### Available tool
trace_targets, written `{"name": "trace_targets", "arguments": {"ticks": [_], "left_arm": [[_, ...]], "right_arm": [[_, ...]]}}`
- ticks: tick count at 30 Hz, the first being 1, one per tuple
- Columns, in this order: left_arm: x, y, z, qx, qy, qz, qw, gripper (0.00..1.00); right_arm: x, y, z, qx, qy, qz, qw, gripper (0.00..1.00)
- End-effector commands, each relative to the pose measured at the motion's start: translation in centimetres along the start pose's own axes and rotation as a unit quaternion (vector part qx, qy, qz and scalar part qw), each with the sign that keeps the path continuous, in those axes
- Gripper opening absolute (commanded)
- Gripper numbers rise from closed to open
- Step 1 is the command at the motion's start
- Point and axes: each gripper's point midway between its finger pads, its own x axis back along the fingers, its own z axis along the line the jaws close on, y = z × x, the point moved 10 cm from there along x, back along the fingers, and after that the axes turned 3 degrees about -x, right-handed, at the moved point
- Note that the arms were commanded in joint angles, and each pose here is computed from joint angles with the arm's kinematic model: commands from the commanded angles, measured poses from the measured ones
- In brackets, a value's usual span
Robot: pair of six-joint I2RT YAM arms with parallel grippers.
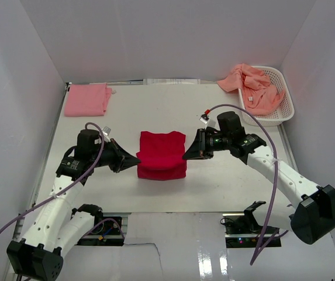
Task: Fold and stack the t-shirts
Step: Fold the long partially folded tshirt into a neat square
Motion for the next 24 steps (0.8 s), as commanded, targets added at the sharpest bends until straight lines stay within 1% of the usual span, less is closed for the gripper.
{"name": "trace_targets", "arguments": {"ticks": [1,5,10,14,24], "left_arm": [[0.5,1.4,-1.8,-0.013,-0.017,-0.034,0.999,0.00],[0.4,2.3,-1.8,-0.002,-0.013,-0.052,0.999,0.00],[-0.4,3.8,-1.7,0.007,-0.008,-0.049,0.999,0.00],[-0.3,5.1,-2.1,0.003,-0.008,-0.059,0.998,0.00],[-2.1,8.5,-2.3,0.007,-0.006,-0.057,0.998,0.00]], "right_arm": [[0.6,1.6,1.0,0.032,0.031,-0.006,0.999,0.08],[0.5,2.6,0.3,0.028,0.030,-0.005,0.999,0.08],[0.3,3.7,-0.2,0.024,0.035,-0.002,0.999,0.08],[0.2,4.7,-0.5,0.021,0.037,0.000,0.999,0.08],[-0.5,7.4,-1.7,0.010,0.040,0.004,0.999,0.08]]}}
